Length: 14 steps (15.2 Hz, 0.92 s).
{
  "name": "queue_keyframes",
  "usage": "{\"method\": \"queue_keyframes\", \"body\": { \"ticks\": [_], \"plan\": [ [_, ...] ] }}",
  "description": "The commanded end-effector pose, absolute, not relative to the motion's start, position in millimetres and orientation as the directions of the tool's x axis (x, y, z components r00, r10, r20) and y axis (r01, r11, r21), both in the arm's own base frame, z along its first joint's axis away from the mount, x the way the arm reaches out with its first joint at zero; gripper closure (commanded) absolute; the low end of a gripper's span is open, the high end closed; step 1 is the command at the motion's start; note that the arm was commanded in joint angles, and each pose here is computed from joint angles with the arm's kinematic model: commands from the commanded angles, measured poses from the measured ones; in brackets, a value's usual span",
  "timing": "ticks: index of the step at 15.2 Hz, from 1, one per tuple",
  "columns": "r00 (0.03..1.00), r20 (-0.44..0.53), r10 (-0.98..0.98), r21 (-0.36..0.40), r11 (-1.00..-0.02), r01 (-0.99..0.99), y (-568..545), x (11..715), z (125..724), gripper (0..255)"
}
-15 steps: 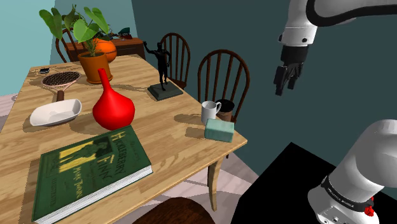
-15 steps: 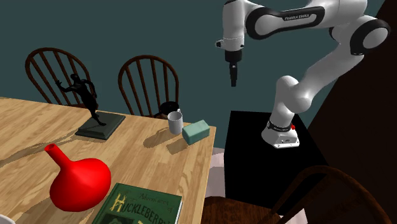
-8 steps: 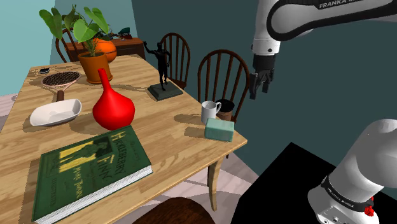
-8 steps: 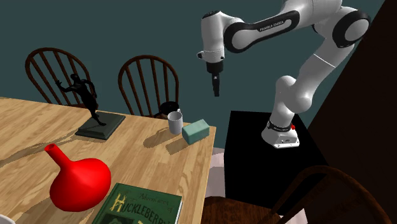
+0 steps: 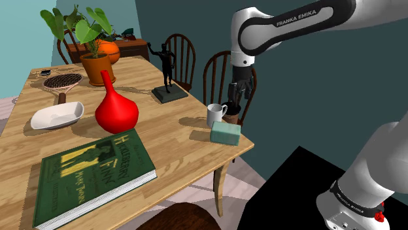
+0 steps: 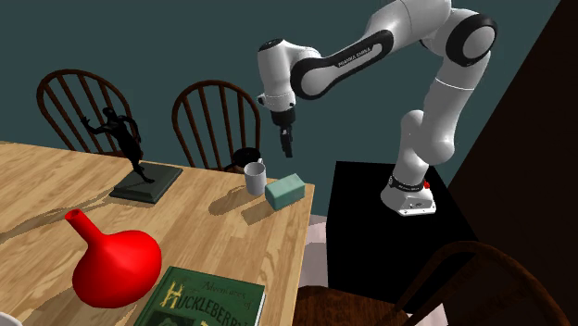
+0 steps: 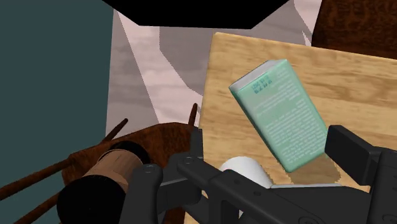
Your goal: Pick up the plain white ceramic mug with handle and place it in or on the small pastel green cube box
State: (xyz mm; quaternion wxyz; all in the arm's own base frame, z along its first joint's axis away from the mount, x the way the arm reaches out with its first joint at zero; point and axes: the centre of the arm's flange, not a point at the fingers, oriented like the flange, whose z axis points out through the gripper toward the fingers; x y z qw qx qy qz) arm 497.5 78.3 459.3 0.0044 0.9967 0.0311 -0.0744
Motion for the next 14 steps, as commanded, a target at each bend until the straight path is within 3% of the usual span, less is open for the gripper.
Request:
{"method": "queue_keyframes", "body": {
  "ticks": [1, 11, 14],
  "plan": [
    [0.986, -0.151, 0.074, 0.007, -0.997, 0.076, 89, 520, 447, 0],
    [0.976, -0.168, 0.136, 0.025, -0.989, 0.142, 146, 624, 386, 0],
    [0.976, -0.168, 0.136, 0.025, -0.989, 0.142, 145, 621, 371, 0]
  ]
}}
